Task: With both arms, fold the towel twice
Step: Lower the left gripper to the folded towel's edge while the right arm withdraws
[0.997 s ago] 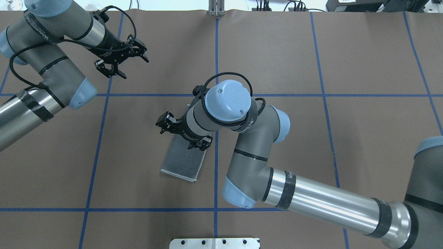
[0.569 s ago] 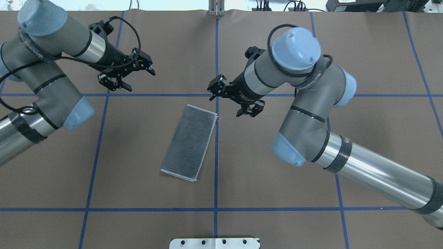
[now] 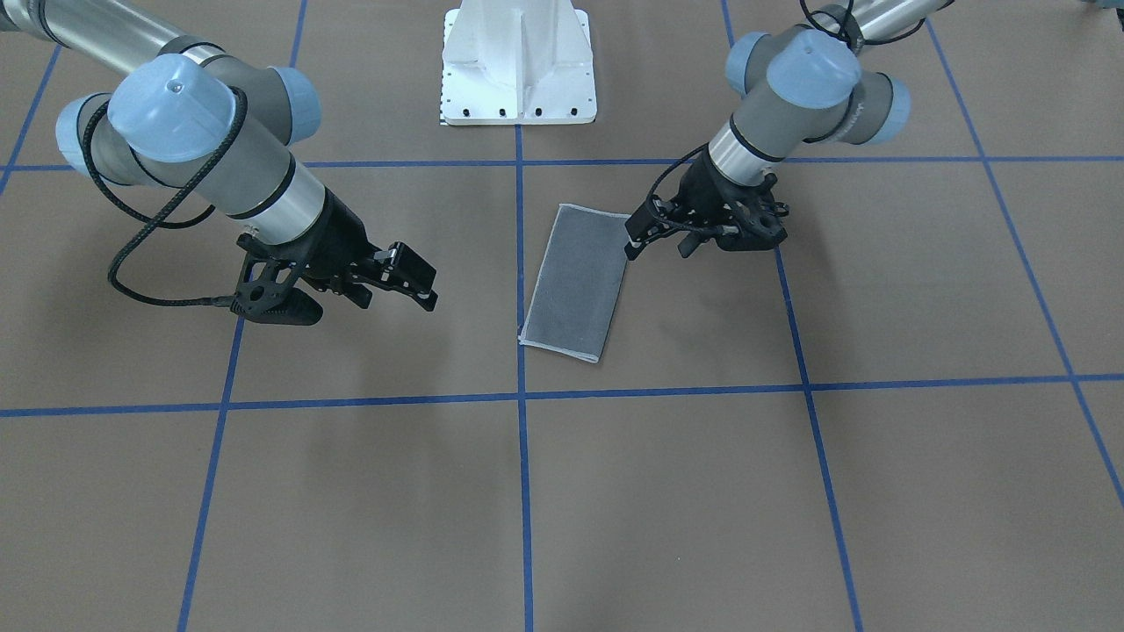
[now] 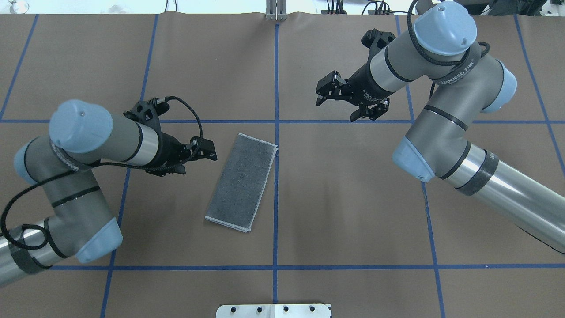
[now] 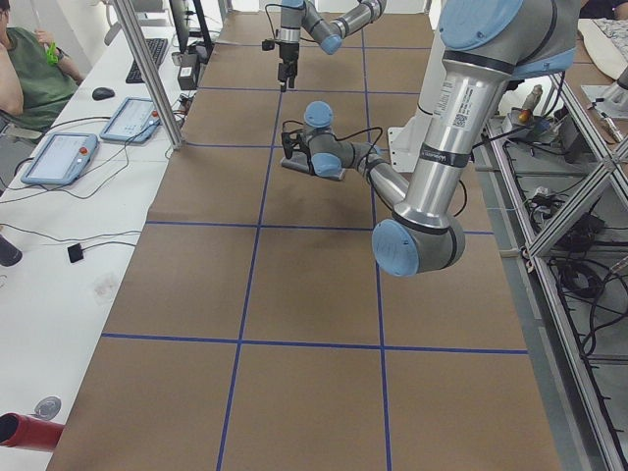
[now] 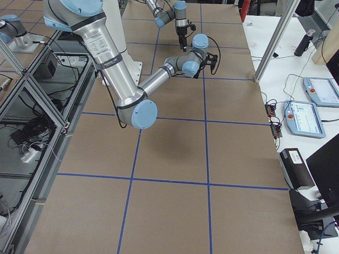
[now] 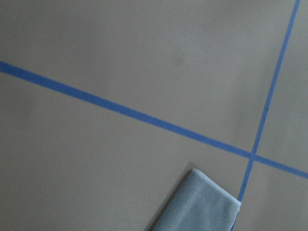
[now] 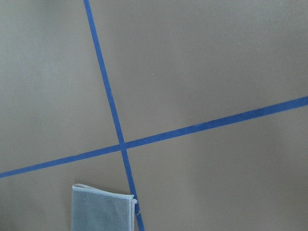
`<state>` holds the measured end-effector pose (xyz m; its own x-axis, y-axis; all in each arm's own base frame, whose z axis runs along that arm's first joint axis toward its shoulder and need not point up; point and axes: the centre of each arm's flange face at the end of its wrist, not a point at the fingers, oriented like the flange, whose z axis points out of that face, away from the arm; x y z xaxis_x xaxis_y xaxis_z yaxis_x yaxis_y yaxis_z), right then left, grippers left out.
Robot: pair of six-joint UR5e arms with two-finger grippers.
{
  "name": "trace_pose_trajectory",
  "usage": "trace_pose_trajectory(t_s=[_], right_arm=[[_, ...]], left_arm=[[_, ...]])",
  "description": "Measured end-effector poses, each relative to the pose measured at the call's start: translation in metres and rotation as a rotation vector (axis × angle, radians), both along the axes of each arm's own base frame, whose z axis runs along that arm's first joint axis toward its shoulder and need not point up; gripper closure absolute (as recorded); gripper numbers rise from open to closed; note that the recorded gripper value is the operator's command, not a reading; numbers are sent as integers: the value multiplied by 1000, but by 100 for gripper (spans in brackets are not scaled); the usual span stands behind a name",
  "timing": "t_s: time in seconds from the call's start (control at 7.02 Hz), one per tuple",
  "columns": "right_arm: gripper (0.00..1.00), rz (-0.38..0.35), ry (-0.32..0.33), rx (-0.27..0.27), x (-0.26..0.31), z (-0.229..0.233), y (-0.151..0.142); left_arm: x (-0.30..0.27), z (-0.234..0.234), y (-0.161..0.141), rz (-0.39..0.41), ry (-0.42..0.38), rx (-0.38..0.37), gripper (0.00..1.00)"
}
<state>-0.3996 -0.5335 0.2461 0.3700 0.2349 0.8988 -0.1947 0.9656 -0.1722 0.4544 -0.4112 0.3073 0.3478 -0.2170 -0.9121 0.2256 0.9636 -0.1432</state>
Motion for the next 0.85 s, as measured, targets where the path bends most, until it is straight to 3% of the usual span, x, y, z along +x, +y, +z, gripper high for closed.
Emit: trace_pose_trajectory(t_s=[0.43, 0.85], right_arm=[[0, 7, 5, 13, 11, 5, -8], [0, 5, 3, 12, 12, 8, -7]], left_arm=[[33, 11, 38, 41, -29, 10, 8], [49, 24, 48, 66, -55, -4, 22]])
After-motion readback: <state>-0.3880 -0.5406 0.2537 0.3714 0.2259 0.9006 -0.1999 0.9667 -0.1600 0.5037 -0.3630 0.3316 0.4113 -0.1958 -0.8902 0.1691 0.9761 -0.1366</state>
